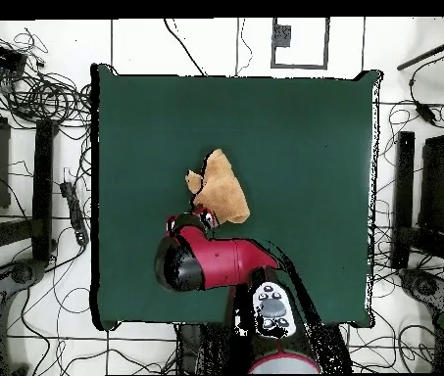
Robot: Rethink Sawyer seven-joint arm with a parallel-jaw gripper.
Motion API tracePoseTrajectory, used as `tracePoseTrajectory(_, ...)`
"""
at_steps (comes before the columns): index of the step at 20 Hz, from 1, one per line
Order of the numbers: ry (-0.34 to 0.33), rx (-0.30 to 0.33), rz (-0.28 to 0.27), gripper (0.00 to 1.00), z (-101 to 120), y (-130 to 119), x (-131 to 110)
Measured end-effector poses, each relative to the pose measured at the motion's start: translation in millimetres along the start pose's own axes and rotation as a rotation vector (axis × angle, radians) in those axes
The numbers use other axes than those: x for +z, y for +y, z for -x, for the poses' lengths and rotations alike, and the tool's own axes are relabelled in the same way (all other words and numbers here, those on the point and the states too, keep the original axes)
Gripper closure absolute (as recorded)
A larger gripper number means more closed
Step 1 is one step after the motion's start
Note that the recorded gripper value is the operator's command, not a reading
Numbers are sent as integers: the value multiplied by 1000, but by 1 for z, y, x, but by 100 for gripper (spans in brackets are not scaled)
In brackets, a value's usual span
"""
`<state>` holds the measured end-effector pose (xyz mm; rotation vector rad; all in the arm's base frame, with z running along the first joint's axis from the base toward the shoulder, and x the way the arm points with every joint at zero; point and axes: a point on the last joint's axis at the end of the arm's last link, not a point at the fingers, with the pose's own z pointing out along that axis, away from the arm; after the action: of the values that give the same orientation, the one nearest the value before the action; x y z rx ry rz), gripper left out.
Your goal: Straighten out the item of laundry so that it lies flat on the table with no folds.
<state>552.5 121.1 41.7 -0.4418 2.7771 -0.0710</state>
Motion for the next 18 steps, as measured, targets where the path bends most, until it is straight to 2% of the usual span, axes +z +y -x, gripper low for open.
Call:
tracePoseTrajectory(12,-7,4,-33,100,39,-24,-18)
tracePoseTrajectory(13,-18,5,-40,0,46,-27,-21)
tracePoseTrajectory(18,-34,3,-59,0,54,-34,-24)
